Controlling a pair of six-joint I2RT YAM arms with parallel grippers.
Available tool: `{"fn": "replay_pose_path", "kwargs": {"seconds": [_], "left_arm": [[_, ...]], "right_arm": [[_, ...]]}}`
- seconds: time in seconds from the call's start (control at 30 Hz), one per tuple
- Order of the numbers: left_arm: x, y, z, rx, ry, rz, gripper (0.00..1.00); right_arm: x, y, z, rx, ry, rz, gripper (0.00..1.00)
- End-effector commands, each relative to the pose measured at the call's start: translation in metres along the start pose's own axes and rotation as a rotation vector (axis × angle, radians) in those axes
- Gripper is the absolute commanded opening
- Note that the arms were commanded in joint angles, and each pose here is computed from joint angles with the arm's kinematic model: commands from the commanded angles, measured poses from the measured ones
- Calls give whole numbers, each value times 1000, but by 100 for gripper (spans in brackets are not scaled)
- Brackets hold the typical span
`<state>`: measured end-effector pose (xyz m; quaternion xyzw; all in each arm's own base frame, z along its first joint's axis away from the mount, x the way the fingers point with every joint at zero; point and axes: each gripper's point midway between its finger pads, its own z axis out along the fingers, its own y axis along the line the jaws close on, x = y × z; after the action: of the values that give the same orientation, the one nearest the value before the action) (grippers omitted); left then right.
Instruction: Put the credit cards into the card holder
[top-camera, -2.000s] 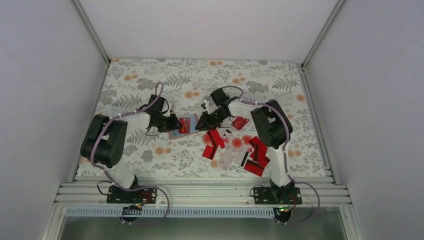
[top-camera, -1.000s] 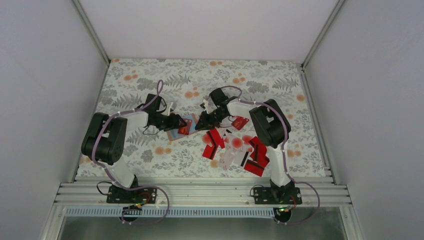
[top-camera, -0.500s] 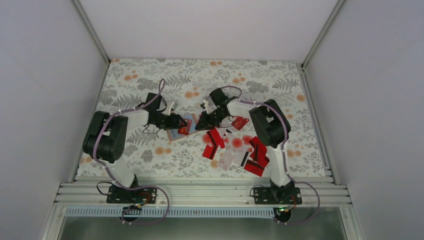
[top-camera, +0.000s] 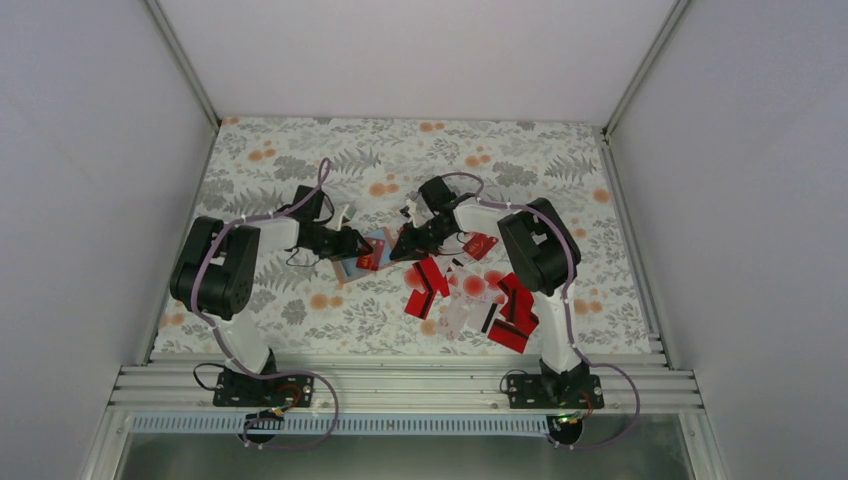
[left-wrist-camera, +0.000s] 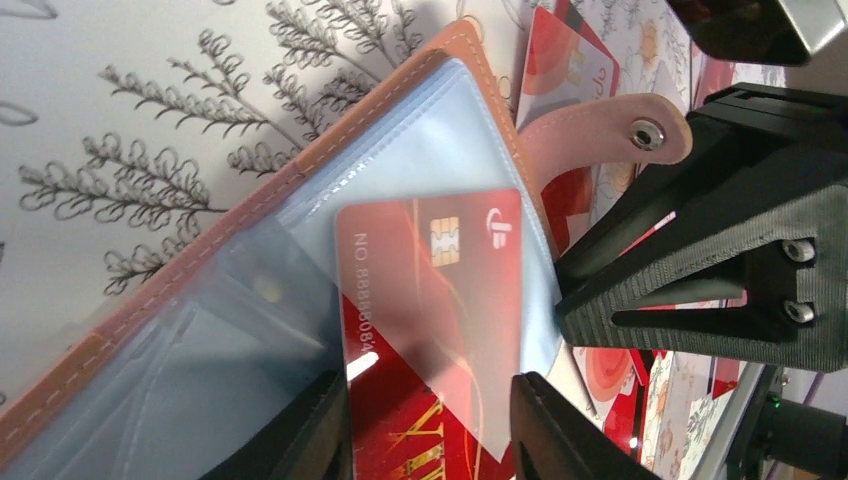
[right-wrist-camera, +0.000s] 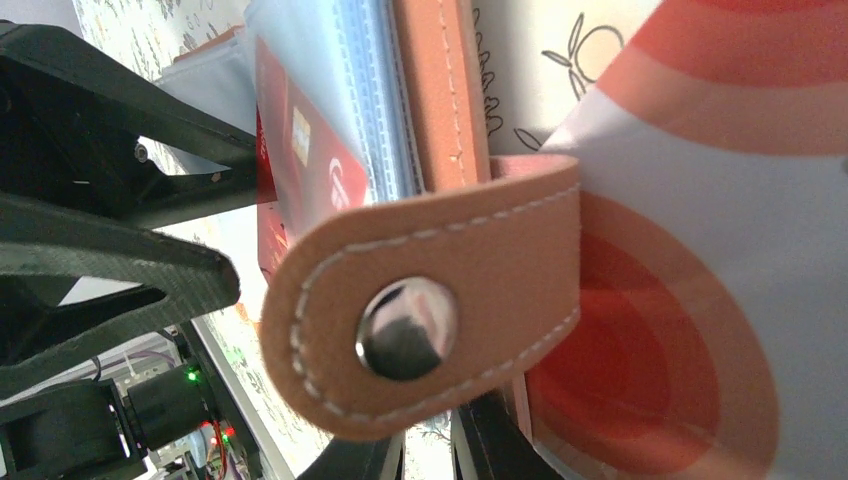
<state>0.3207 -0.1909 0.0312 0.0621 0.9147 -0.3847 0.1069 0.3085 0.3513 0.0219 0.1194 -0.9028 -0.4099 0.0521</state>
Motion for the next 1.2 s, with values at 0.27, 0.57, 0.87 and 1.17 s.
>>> {"fn": "replay_pose_path", "kwargs": {"seconds": [0.27,0.57,0.87,1.17], "left_arm": [[13,-8,0,41,67,-142,27],[6,-18,-3,123,47,-194,22],[5,-21,-4,166,43,-225,18],[7,-19,0,183,47,-246,10]], "right_arm": [[11,-25,25,63,33,38,13],[10,-25,25,62,32,40,13],[10,-26,26,64,34,41,13],[11,-27,26,66,38,42,13]]}}
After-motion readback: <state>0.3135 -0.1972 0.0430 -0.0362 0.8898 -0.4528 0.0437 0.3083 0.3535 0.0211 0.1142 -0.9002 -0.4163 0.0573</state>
